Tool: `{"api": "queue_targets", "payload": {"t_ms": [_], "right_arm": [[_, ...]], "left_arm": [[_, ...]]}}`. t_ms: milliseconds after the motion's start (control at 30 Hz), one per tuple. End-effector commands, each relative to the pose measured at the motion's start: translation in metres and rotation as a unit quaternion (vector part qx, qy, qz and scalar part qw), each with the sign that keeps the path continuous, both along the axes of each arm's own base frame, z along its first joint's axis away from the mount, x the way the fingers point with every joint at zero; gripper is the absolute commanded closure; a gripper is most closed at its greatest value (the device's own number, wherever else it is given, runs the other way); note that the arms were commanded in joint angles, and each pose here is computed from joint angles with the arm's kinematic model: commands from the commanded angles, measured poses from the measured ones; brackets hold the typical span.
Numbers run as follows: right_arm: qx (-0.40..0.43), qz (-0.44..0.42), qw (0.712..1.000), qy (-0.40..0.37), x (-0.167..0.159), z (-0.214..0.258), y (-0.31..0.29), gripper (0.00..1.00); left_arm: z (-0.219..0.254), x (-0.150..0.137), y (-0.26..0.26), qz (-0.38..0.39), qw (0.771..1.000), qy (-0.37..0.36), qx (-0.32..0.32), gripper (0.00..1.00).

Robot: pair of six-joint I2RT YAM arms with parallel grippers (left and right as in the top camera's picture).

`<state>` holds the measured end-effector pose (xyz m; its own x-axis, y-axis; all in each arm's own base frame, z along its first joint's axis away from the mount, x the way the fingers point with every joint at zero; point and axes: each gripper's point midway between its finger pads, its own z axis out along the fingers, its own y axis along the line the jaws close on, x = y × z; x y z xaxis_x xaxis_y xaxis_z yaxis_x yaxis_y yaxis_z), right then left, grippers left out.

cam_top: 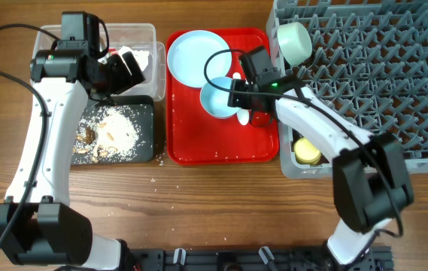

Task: Sort waste into correct bins and load items into the dishwasher rack
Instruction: 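Place the light-blue bowl into the dishwasher rack with the right gripper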

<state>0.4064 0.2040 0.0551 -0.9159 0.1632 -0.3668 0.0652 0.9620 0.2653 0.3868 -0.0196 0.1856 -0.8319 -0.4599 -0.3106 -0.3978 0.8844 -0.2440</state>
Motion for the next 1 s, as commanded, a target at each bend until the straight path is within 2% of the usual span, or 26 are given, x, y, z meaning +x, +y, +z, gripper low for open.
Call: {"api": "queue_targets", "payload": {"t_ms": [0, 167, 267, 300, 433, 500, 533, 600, 667, 700, 767, 833, 900, 967], "right_arm": [[-0.009, -0.004, 1.000, 0.023, -0.005, -0.023, -0.001, 0.55], [-0.025, -0.005, 0.999, 0.029, -0.004, -0.037, -0.005, 0.80], [-0.028, 0.000, 0.999, 0.031, -0.005, -0.039, -0.005, 0.89], [-0.028, 0.000, 0.999, 0.031, -0.005, -0.039, -0.005, 0.95], [-0.035, 0.011, 0.999, 0.036, -0.008, -0.037, -0.007, 0.96], [-0.033, 0.027, 0.999, 0.005, -0.004, 0.004, -0.007, 0.96], [-0.026, 0.037, 0.998, -0.048, 0.002, 0.061, -0.011, 0.96], [-0.069, -0.025, 0.989, -0.132, 0.004, 0.138, -0.053, 0.96], [-0.151, -0.116, 0.960, -0.207, -0.007, 0.200, -0.116, 0.96], [-0.212, -0.168, 0.935, -0.227, -0.018, 0.219, -0.151, 0.96], [-0.382, -0.261, 0.855, -0.236, -0.038, 0.242, -0.216, 0.95], [-0.486, -0.223, 0.821, -0.200, -0.032, 0.231, -0.226, 0.96], [-0.623, -0.172, 0.750, -0.142, -0.018, 0.216, -0.233, 0.96], [-0.666, -0.125, 0.727, -0.105, -0.004, 0.196, -0.228, 0.96]], "left_arm": [[0.001, 0.001, 0.003, 0.002, 1.000, -0.002, 0.003, 0.00], [0.001, 0.001, 0.003, 0.002, 1.000, -0.002, 0.003, 0.00], [0.001, 0.001, 0.003, 0.002, 1.000, -0.002, 0.003, 0.00], [0.001, 0.001, 0.003, 0.002, 1.000, -0.002, 0.003, 0.00], [0.001, 0.001, 0.003, 0.002, 1.000, -0.002, 0.003, 0.00], [0.001, 0.001, 0.003, 0.002, 1.000, -0.002, 0.003, 0.00], [0.001, 0.001, 0.003, 0.002, 1.000, -0.002, 0.003, 0.00], [0.001, 0.001, 0.003, 0.002, 1.000, -0.002, 0.003, 0.00], [0.001, 0.001, 0.003, 0.002, 1.000, -0.002, 0.003, 0.00], [0.001, 0.001, 0.003, 0.002, 1.000, -0.002, 0.003, 0.00], [0.001, 0.001, 0.003, 0.002, 1.000, -0.002, 0.003, 0.00], [0.001, 0.001, 0.003, 0.002, 1.000, -0.002, 0.003, 0.00], [0.001, 0.001, 0.003, 0.002, 1.000, -0.002, 0.003, 0.00], [0.001, 0.001, 0.003, 0.002, 1.000, -0.002, 0.003, 0.00]]}}
